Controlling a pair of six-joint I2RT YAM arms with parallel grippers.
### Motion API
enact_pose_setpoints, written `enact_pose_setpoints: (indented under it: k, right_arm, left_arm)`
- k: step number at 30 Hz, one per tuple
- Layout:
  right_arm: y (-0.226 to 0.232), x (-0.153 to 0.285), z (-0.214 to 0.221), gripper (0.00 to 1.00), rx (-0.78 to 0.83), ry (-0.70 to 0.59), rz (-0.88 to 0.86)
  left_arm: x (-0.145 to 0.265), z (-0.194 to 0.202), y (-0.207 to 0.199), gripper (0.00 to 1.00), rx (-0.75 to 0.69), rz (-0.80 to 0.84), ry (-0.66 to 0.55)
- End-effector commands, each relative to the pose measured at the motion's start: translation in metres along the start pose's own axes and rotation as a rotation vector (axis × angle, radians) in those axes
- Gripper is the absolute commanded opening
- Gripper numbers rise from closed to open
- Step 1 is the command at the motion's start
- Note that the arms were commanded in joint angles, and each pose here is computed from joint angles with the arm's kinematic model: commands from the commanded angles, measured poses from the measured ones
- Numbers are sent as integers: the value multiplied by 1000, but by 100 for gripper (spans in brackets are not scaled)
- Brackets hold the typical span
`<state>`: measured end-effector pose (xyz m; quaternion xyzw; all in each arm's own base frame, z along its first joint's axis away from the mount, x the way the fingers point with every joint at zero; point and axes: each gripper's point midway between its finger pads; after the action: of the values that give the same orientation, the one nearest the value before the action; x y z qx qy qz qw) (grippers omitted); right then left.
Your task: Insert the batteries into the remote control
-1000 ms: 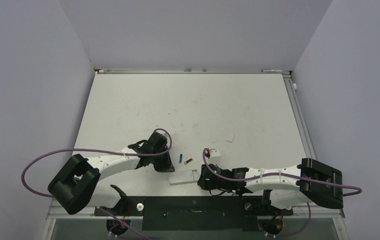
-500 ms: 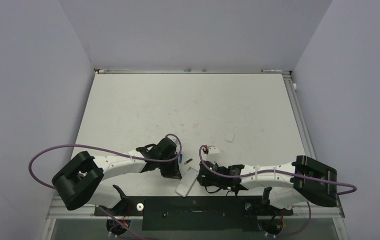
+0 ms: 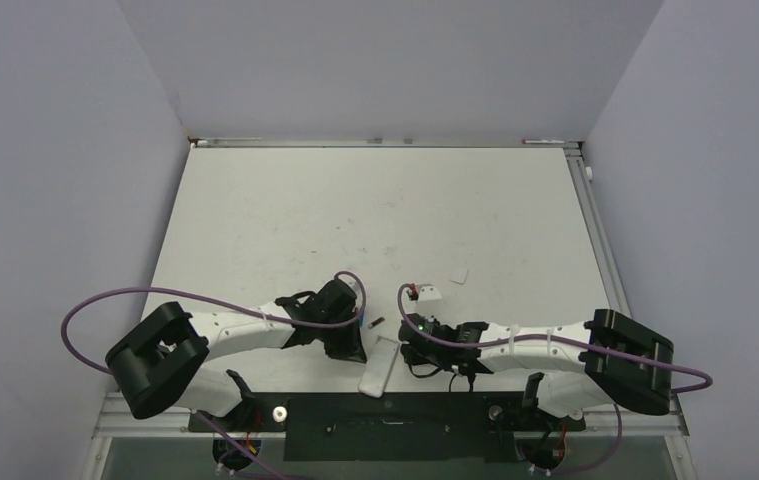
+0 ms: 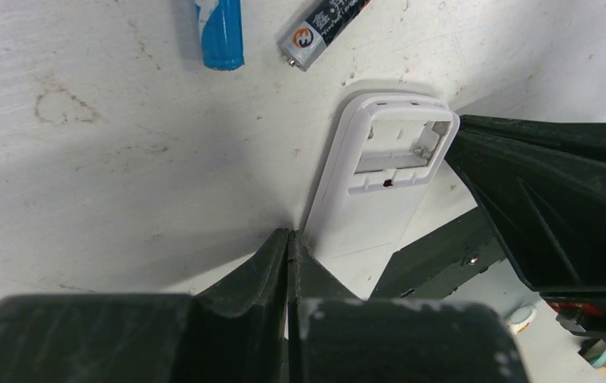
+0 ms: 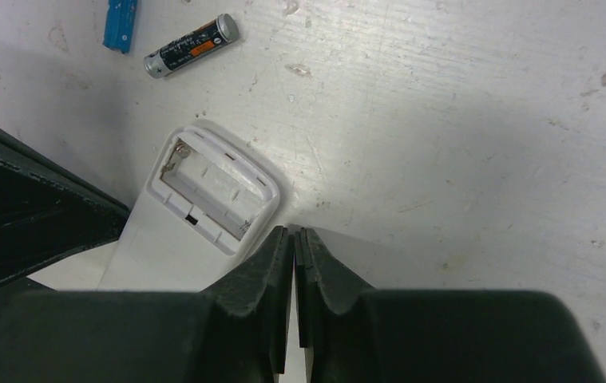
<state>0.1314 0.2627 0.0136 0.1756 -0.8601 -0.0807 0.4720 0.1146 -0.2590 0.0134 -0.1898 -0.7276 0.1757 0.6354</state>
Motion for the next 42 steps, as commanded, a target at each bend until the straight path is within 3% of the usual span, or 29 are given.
enact_pose_setpoints:
  k: [1,17,24,32,37,42]
  right_arm:
    - [1,3,-15,9,22,-31,13]
    - [19,-4,-21,9,24,-11,-26]
    - [17,4,-41,9,54,-47,12]
    - [25,17,-80,25,142,-107,37]
    - [38,20,-102,33,240,-116,13]
    - [54,19,-117,38,388,-97,-25]
  left_arm:
    - [-3,7,-1,0,25,24,12]
    - [-5,5,-9,0,88,76,-10]
    - [7,-4,3,0,87,27,-50]
    - [43,-26,20,0,116,-7,-154]
    - [68,-37,22,20,126,13,-227]
    - [88,-41,20,35,132,33,-273]
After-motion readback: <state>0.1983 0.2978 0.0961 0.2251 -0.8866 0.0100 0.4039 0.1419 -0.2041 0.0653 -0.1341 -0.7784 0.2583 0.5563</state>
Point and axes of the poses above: each gripper's point midway between its finger pads, its own x axis back along the fingers, its own y axis along the line the jaws close on, z = x × y
